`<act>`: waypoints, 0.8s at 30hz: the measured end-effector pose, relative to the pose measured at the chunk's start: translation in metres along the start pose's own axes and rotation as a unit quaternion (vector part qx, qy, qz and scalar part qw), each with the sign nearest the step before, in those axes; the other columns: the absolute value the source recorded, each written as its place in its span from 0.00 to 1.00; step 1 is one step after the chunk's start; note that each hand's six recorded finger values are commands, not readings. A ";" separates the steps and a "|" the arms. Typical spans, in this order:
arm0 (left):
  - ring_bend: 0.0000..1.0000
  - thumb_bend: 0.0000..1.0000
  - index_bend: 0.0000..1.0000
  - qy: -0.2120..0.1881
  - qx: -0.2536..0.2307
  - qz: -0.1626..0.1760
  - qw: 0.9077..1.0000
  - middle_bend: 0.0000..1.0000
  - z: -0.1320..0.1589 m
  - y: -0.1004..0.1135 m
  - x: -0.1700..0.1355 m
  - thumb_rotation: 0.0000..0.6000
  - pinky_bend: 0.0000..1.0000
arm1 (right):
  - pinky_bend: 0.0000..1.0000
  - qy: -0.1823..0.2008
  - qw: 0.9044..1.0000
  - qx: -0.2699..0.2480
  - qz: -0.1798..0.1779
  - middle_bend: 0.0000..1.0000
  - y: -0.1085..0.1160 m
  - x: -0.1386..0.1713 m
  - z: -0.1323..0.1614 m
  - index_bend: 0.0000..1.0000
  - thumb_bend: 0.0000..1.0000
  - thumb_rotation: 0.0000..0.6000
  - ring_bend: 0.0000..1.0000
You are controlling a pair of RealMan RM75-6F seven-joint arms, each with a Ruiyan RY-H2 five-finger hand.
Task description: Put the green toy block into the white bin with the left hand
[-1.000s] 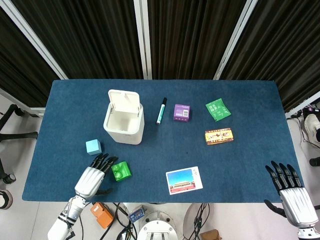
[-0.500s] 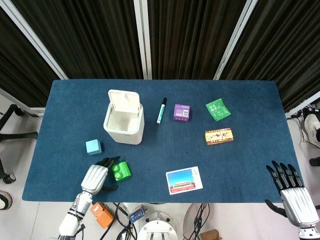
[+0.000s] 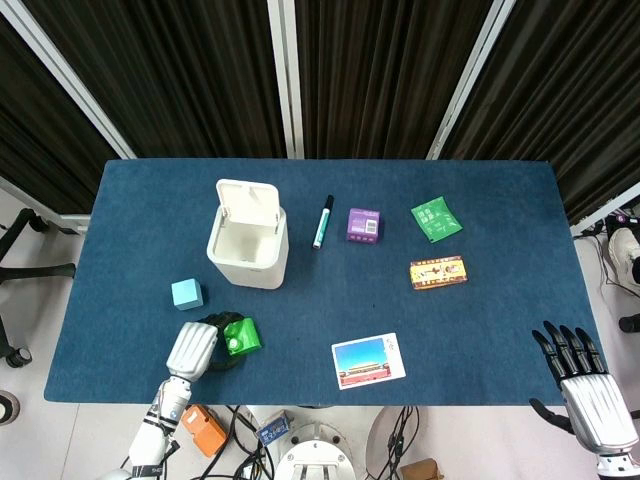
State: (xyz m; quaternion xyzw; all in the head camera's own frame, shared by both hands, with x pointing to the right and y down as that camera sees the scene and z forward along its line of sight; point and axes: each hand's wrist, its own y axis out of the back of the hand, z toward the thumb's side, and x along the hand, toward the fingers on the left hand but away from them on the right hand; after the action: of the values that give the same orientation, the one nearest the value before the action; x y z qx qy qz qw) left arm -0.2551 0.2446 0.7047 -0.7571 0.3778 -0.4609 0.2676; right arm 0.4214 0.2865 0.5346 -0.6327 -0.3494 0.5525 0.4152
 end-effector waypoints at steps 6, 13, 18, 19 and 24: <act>0.55 0.54 0.44 -0.013 -0.008 0.020 1.000 0.53 0.008 0.013 -0.004 1.00 0.68 | 0.00 0.000 1.000 0.000 0.001 0.00 0.000 0.000 0.000 0.00 0.25 1.00 0.00; 0.55 0.54 0.44 -0.062 -0.013 0.110 0.992 0.53 0.039 0.065 -0.014 1.00 0.68 | 0.00 0.000 1.000 0.001 0.002 0.00 -0.002 0.000 0.001 0.00 0.25 1.00 0.00; 0.55 0.53 0.45 -0.085 0.012 0.205 0.975 0.53 0.065 0.117 -0.004 1.00 0.68 | 0.00 0.001 1.000 0.006 0.007 0.00 -0.005 -0.002 0.004 0.00 0.25 1.00 0.00; 0.55 0.53 0.45 -0.084 0.018 0.221 0.971 0.53 0.070 0.127 0.003 1.00 0.68 | 0.00 0.001 1.000 0.006 0.008 0.00 -0.005 -0.002 0.004 0.00 0.25 1.00 0.00; 0.55 0.52 0.45 -0.057 0.035 0.244 0.967 0.53 0.081 0.151 0.043 1.00 0.68 | 0.00 -0.001 1.000 0.005 0.006 0.00 -0.004 -0.002 0.003 0.00 0.25 1.00 0.00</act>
State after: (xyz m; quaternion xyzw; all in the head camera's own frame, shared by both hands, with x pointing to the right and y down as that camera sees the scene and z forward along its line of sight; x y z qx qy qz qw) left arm -0.2191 0.1280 0.5776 -0.6572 0.5190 -0.3507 0.4193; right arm 0.4179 0.2867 0.5391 -0.6325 -0.3431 0.5572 0.4144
